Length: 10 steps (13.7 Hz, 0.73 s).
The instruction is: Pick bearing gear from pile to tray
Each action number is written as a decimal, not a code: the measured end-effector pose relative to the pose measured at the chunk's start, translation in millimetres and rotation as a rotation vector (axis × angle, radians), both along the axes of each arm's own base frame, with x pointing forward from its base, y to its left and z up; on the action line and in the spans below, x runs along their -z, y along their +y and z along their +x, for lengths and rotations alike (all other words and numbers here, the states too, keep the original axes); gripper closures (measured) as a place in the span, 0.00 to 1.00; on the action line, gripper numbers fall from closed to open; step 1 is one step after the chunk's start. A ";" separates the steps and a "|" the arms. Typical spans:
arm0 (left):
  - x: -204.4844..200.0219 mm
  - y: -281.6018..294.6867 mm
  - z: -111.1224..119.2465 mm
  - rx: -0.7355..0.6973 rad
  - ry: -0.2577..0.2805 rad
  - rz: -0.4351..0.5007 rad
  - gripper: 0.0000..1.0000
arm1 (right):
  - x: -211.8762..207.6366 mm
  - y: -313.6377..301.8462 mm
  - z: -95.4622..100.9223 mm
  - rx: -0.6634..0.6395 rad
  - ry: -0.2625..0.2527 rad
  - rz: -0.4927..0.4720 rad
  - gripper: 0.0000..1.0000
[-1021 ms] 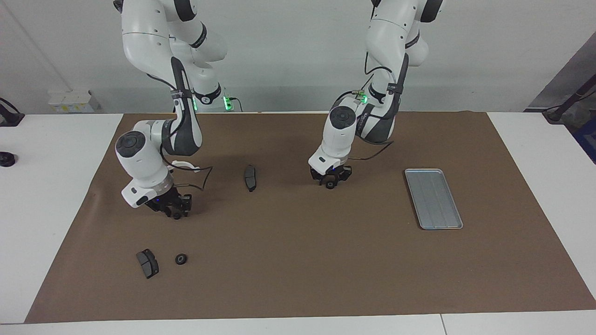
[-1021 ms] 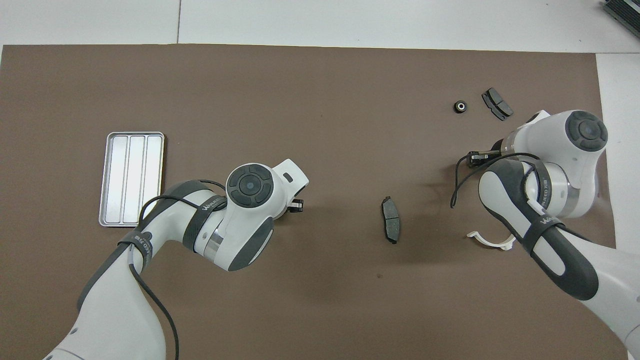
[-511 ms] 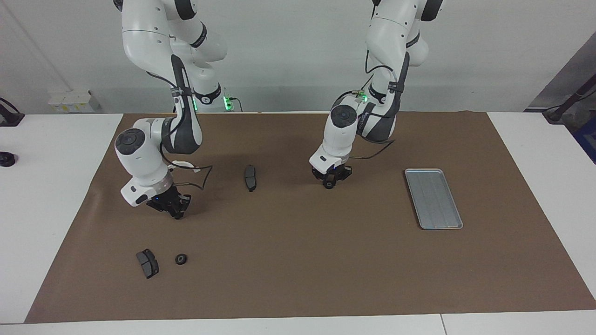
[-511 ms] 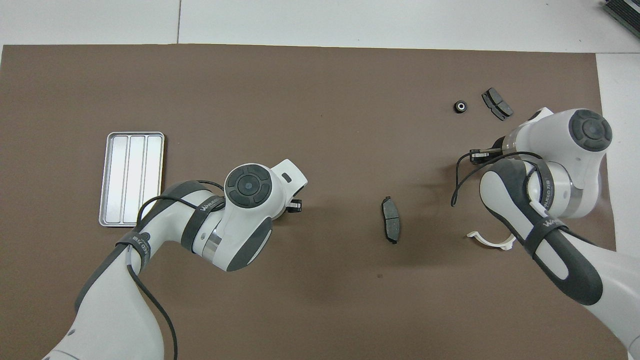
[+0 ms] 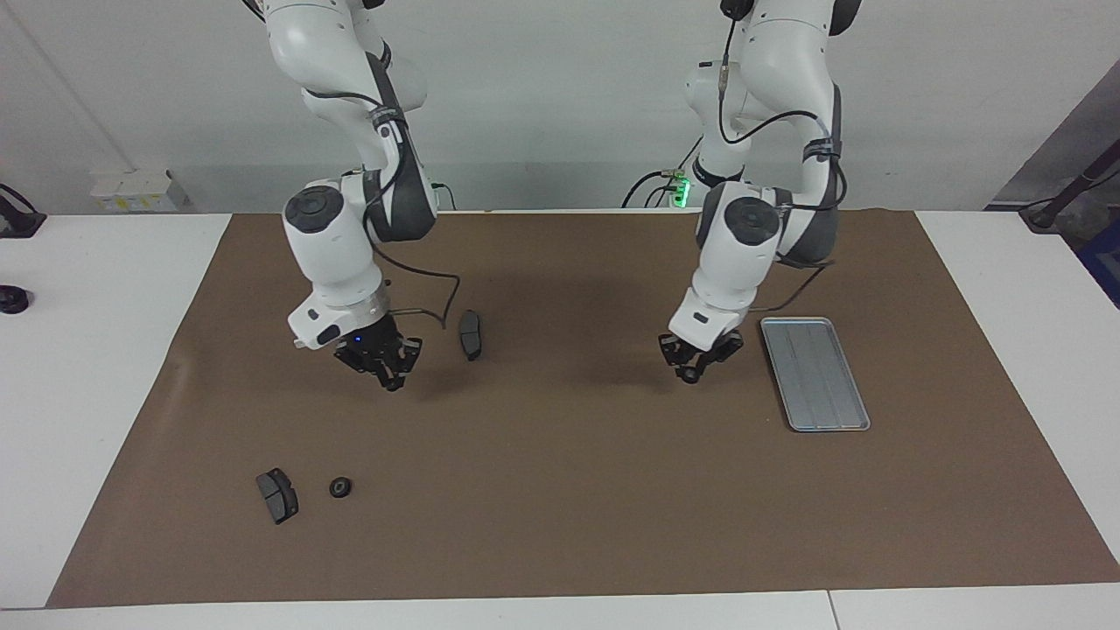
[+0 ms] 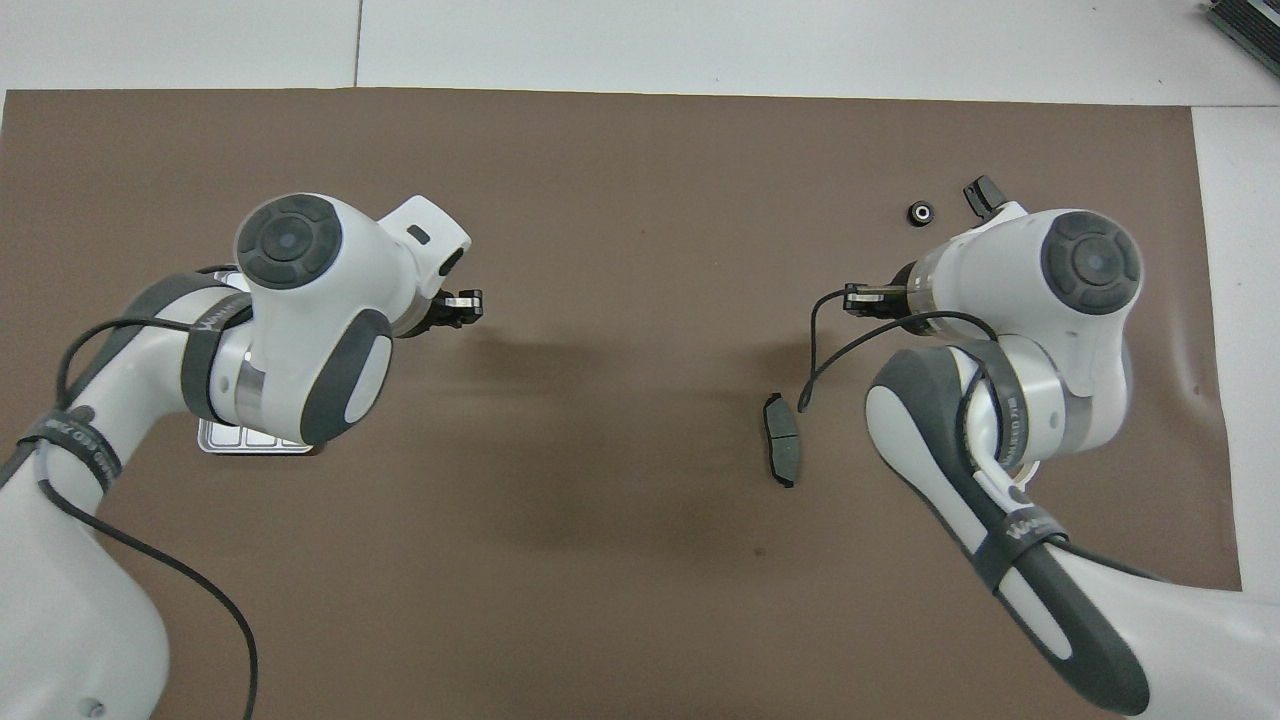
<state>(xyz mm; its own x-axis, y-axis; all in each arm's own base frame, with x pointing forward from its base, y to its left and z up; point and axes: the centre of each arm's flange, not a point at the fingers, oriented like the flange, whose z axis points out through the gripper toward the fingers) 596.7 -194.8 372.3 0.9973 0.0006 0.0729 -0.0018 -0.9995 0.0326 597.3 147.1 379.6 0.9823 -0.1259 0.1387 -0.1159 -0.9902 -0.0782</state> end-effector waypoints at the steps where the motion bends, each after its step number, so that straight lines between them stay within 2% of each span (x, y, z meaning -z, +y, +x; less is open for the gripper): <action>1: -2.0 28.8 8.1 0.006 -0.001 0.005 0.65 | -2.5 39.4 -9.2 0.030 -0.001 0.017 0.77; 5: 5.2 128.2 22.5 0.063 0.015 0.023 0.65 | -4.4 171.8 -51.1 0.053 -0.009 0.071 0.77; 10: 35.5 206.2 1.8 0.118 0.083 0.030 0.65 | 25.1 274.1 -62.3 0.056 -0.009 0.090 0.77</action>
